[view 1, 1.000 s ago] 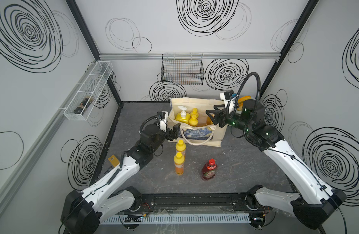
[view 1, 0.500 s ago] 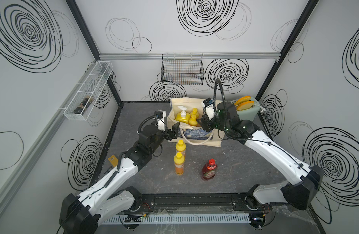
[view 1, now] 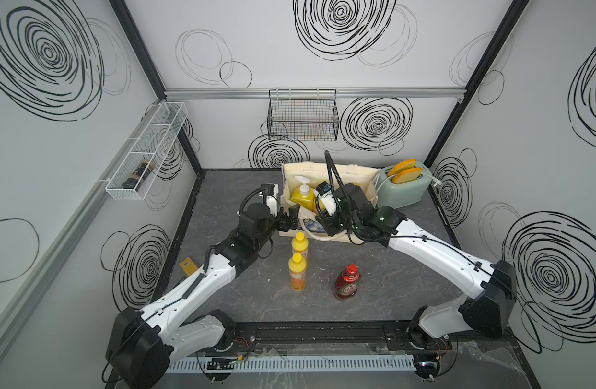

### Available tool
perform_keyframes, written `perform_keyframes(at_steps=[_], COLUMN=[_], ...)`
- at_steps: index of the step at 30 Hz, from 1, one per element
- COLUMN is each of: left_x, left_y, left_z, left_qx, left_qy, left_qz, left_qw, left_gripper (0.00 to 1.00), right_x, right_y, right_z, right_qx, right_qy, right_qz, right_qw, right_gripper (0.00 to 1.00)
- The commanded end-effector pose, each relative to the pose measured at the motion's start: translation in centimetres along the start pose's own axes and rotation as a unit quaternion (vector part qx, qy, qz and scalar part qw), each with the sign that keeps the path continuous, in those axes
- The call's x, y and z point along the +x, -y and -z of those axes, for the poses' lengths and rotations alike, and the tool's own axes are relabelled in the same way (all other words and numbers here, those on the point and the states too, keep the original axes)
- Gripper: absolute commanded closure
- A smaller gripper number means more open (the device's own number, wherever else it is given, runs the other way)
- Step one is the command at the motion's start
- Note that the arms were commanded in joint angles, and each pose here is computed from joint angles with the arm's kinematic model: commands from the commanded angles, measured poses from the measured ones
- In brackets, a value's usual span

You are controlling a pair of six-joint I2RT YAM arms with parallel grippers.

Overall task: Pack dish soap into the shopping bag
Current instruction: Pick up the bottle of dish soap at the center of the board.

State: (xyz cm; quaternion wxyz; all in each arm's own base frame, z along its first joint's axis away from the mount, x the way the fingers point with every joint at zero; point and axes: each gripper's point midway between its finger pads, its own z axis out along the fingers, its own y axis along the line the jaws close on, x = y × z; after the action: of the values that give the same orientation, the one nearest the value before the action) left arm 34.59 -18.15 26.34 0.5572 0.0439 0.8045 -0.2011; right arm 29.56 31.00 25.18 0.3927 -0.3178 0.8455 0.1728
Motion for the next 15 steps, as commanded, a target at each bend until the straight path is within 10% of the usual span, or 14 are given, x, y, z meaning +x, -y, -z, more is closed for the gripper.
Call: perform_keyframes(at_steps=[1,15], left_x=[-1.5,-0.3], left_y=[0.6,0.7], left_z=[-0.5,-1.6], left_qx=[0.006,0.008], left_qy=[0.019,0.003], left_qz=[0.009,-0.010], left_qw=[1.000,1.000], left_gripper=[0.04,0.04], right_x=[-1.4,-3.9], right_y=[-0.4,-2.3], right_z=[2.6,11.8], right_qx=[-0.011,-0.062], right_qy=[0.032,0.112], right_qz=[-0.003,-0.006], right_qw=[0.999,0.992], right_gripper=[0.67,0.57])
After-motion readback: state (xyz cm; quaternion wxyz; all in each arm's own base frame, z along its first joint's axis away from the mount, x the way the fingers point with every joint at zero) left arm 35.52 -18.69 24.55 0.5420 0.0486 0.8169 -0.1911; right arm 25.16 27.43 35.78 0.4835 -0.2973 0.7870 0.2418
